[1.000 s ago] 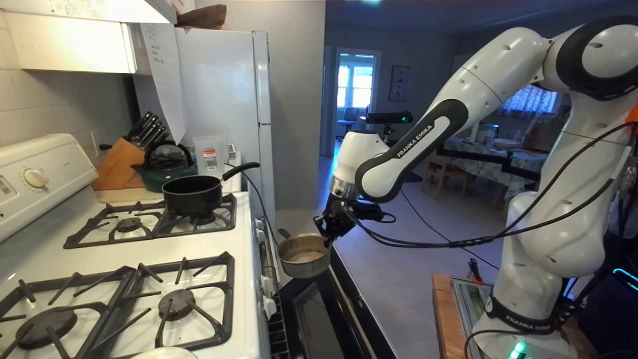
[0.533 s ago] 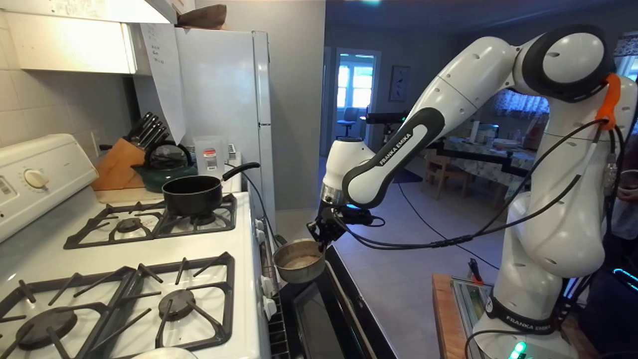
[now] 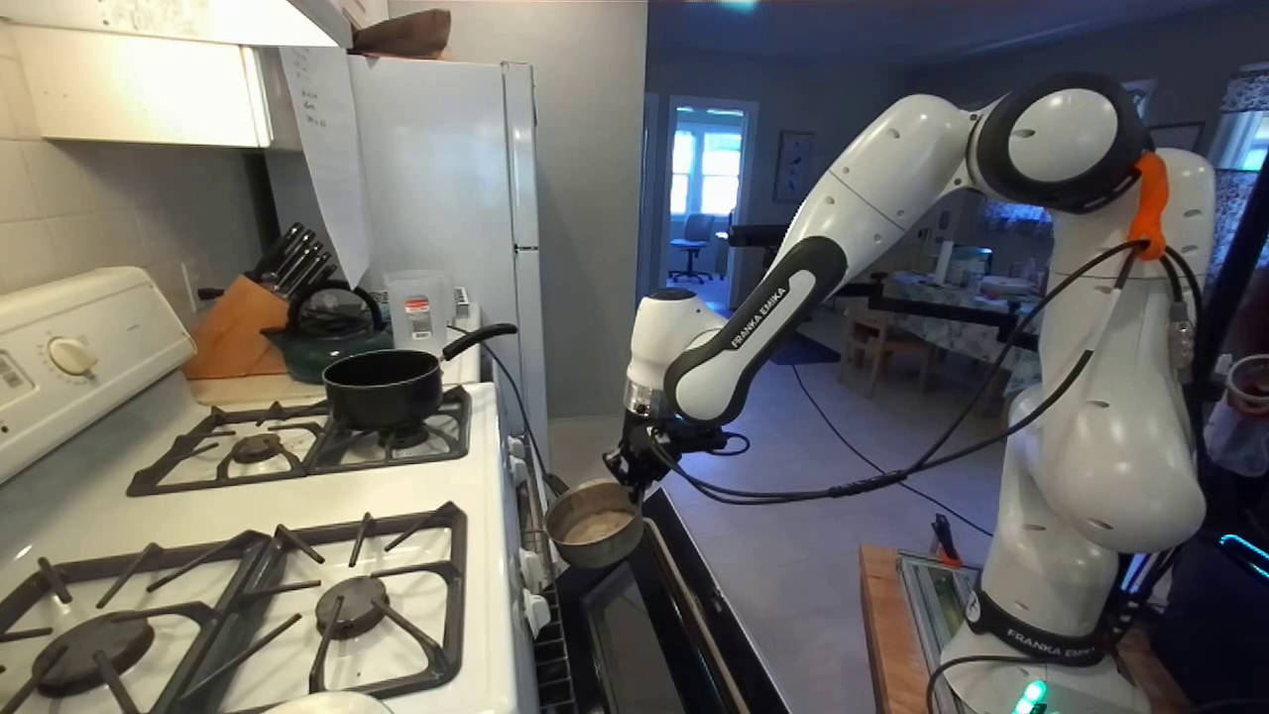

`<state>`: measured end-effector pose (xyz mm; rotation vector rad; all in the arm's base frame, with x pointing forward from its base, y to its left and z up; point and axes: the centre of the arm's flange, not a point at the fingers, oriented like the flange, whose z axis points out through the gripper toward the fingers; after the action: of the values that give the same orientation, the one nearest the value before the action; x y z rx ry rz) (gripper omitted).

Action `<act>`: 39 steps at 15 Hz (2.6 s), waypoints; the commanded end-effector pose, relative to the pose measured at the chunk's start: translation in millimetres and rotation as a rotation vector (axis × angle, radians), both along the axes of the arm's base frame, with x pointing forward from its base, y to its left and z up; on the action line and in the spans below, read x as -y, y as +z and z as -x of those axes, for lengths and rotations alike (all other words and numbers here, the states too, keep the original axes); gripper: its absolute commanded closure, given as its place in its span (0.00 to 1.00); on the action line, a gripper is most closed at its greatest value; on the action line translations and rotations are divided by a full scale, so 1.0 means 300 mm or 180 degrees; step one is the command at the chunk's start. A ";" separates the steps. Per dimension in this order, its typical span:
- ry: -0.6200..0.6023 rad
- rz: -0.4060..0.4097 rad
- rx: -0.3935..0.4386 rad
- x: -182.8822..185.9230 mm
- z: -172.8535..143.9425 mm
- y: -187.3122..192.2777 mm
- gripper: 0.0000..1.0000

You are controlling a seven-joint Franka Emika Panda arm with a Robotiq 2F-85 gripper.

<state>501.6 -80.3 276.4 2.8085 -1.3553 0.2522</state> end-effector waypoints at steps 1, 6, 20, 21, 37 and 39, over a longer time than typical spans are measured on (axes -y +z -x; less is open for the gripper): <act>0.0057 0.0109 -0.0086 -0.004 -0.059 -0.038 0.98; 0.0175 0.0050 -0.0095 -0.030 -0.106 -0.101 0.98; 0.0126 0.0080 -0.0126 -0.037 -0.094 -0.136 0.98; 0.0129 0.0075 -0.0122 -0.037 -0.102 -0.144 0.98; 0.0385 -0.0042 -0.0056 -0.104 -0.294 -0.311 0.98; 0.0425 -0.0006 -0.0053 -0.114 -0.315 -0.337 0.98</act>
<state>576.2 -48.4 186.5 2.8877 -1.1958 0.2063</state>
